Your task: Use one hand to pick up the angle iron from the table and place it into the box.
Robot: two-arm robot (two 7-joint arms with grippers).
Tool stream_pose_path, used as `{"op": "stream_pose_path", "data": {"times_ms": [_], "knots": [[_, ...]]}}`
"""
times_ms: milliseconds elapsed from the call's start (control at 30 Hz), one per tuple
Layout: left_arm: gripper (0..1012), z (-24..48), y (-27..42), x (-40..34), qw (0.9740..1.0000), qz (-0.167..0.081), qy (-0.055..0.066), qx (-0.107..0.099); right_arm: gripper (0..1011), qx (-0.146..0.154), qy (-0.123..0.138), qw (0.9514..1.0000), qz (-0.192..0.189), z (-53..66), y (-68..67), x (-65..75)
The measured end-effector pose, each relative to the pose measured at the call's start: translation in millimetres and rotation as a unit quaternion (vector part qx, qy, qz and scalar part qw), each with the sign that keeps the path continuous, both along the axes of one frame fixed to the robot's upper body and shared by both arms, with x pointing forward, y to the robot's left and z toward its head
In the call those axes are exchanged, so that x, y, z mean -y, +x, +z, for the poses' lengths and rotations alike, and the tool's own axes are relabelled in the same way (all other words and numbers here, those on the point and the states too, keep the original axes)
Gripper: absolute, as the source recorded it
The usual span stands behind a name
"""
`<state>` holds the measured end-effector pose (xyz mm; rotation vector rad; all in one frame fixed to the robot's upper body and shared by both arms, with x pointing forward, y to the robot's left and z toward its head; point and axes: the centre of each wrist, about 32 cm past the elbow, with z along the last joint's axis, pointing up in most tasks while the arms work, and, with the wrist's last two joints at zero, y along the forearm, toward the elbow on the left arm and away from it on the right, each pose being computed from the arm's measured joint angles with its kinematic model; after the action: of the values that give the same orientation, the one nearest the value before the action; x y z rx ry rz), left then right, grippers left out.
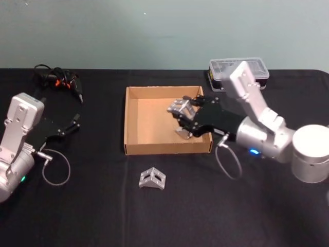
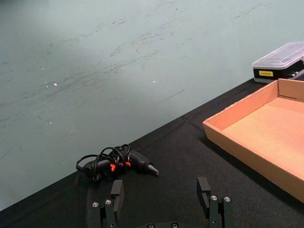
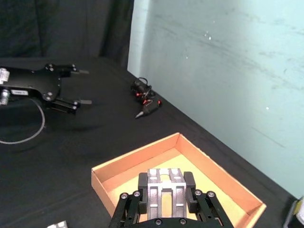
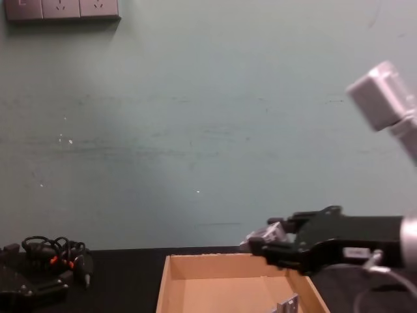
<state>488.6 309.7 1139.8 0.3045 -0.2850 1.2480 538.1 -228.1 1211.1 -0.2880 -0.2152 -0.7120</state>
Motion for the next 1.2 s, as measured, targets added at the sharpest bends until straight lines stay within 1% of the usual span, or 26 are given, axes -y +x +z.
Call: {"op": "stream_pose_path", "data": {"times_ms": [100, 133, 200, 233, 300, 367, 533, 767, 1000, 1200], "knots": [[1011, 0.0, 0.0, 0.0, 1.0, 0.0, 0.0, 0.0, 450, -0.006, -0.006, 1.0, -0.001, -4.0, 8.7, -12.5], [1011, 0.0, 0.0, 0.0, 1.0, 0.0, 0.0, 0.0, 450, -0.006, -0.006, 1.0, -0.001, -4.0, 8.7, -12.5], [1011, 0.0, 0.0, 0.0, 1.0, 0.0, 0.0, 0.0, 450, -0.01, -0.009, 0.9999, -0.002, -6.8, 14.1, -21.0], [1011, 0.0, 0.0, 0.0, 1.0, 0.0, 0.0, 0.0, 450, -0.014, -0.01, 0.9998, -0.004, -8.9, 17.3, -26.3], [1011, 0.0, 0.0, 0.0, 1.0, 0.0, 0.0, 0.0, 450, -0.018, -0.01, 0.9998, -0.007, -11.2, 20.0, -30.6], [1011, 0.0, 0.0, 0.0, 1.0, 0.0, 0.0, 0.0, 450, -0.027, -0.009, 0.9995, -0.013, -15.9, 25.0, -39.8], [1011, 0.0, 0.0, 0.0, 1.0, 0.0, 0.0, 0.0, 450, -0.039, -0.015, 0.999, -0.019, -24.3, 29.1, -51.5], [1011, 0.0, 0.0, 0.0, 1.0, 0.0, 0.0, 0.0, 450, -0.049, -0.029, 0.998, -0.026, -34.9, 31.4, -58.1], [1011, 0.0, 0.0, 0.0, 1.0, 0.0, 0.0, 0.0, 450, -0.058, -0.046, 0.9966, -0.034, -41.8, 31.6, -58.7], [1011, 0.0, 0.0, 0.0, 1.0, 0.0, 0.0, 0.0, 450, -0.063, -0.05, 0.996, -0.04, -45.4, 30.9, -57.6]]}}
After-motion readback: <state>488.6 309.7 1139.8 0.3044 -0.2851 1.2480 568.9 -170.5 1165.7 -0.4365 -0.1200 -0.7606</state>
